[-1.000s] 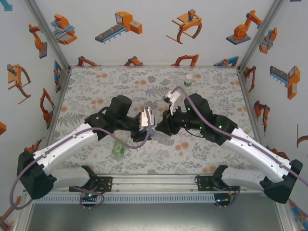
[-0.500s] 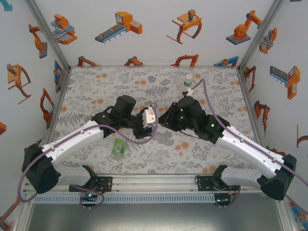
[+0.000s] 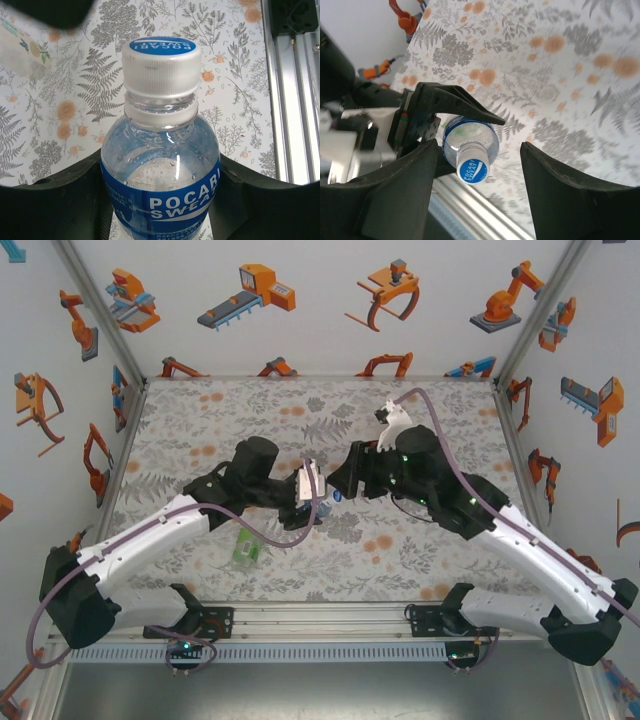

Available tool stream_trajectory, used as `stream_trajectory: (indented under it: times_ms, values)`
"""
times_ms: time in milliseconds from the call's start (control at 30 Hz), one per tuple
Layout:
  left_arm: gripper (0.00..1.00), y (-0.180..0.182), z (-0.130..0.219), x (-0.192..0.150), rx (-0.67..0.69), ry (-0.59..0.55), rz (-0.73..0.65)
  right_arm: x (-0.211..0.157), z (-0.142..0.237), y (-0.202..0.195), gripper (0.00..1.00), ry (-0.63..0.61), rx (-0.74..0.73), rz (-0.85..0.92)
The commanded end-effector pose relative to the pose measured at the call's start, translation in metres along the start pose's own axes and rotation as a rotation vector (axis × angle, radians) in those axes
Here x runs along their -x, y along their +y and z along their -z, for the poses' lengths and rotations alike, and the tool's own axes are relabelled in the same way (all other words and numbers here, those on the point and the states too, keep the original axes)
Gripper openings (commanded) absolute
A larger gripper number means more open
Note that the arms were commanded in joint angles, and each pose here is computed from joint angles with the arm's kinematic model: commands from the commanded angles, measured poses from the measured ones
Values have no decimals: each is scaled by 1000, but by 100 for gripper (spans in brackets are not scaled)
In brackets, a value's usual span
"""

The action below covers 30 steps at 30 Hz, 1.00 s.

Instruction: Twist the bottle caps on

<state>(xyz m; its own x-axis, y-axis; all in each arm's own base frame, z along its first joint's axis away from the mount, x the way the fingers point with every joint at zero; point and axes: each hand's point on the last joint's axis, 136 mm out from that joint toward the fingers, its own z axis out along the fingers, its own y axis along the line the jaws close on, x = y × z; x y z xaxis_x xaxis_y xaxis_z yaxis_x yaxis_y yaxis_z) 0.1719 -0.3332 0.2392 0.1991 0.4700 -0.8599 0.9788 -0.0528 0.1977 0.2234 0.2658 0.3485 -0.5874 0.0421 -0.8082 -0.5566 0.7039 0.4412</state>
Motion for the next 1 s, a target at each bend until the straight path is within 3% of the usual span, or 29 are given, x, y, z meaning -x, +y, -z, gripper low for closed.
stream_trajectory:
  times_ms: [0,200,367,633,967]
  values:
    - [0,-12,12,19,-49,-51,-39,5,13,24,65,-10,126,361]
    - [0,-24,20,20,-86,-46,-51,-12,20,41,66,24,256,720]
    - [0,-30,24,17,-107,-33,-53,-47,42,78,59,10,588,1012]
    - [0,-32,26,20,-110,-46,-49,-64,27,86,52,50,702,1026]
    - [0,-33,26,20,-108,-55,-38,-69,14,77,41,58,661,1007]
